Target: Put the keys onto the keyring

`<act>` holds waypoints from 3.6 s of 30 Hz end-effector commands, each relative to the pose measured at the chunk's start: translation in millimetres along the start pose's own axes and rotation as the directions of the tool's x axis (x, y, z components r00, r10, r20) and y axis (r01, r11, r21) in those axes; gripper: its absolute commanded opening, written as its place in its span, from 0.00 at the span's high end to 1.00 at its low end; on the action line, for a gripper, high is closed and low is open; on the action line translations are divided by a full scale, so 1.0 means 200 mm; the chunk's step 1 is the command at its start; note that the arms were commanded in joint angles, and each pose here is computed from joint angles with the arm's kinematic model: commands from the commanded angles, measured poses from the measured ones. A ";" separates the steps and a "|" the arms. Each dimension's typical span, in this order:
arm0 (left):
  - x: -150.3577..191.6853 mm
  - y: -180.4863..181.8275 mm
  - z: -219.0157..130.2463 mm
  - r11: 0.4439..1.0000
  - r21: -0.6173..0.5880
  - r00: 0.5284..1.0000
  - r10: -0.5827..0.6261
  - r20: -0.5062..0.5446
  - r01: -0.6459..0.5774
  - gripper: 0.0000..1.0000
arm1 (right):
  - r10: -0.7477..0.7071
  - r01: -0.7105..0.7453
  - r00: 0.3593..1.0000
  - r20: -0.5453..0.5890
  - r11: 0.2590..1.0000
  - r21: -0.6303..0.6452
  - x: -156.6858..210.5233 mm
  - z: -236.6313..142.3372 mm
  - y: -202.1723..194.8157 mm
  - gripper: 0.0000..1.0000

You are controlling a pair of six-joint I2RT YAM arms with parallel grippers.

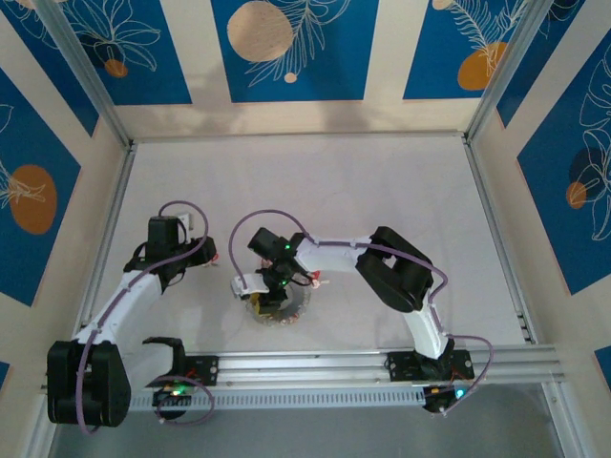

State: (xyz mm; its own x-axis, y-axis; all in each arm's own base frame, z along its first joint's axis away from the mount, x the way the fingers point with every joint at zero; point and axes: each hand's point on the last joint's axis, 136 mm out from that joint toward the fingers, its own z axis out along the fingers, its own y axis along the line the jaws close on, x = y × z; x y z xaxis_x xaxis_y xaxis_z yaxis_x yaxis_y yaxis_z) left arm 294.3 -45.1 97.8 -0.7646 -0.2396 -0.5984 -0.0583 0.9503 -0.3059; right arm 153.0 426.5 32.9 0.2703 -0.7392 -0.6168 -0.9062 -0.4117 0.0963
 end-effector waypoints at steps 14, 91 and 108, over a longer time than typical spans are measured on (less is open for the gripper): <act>-0.01 0.01 0.00 0.997 0.035 0.998 -0.066 0.003 0.066 0.48 | -0.017 0.018 1.000 0.016 0.998 -0.065 -0.04 0.05 0.06 0.69; 0.00 0.03 0.01 0.998 0.020 0.998 -0.065 -0.002 0.065 0.47 | -0.454 0.465 0.885 -0.104 0.870 0.166 0.00 0.05 0.00 0.75; 0.00 0.02 0.01 0.997 0.024 0.998 -0.067 0.000 0.067 0.47 | -0.366 0.380 0.925 -0.103 0.904 0.195 0.01 0.09 -0.01 0.79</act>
State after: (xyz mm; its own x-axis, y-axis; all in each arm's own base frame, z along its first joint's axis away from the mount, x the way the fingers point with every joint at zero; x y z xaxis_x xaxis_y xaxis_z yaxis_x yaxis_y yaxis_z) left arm 294.4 -42.4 94.7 -0.7663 -0.2817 -0.5774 -0.0847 0.9352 -0.3438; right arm 155.3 430.8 23.5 0.6416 -0.5711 -0.5120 -0.7609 -0.5583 -0.3307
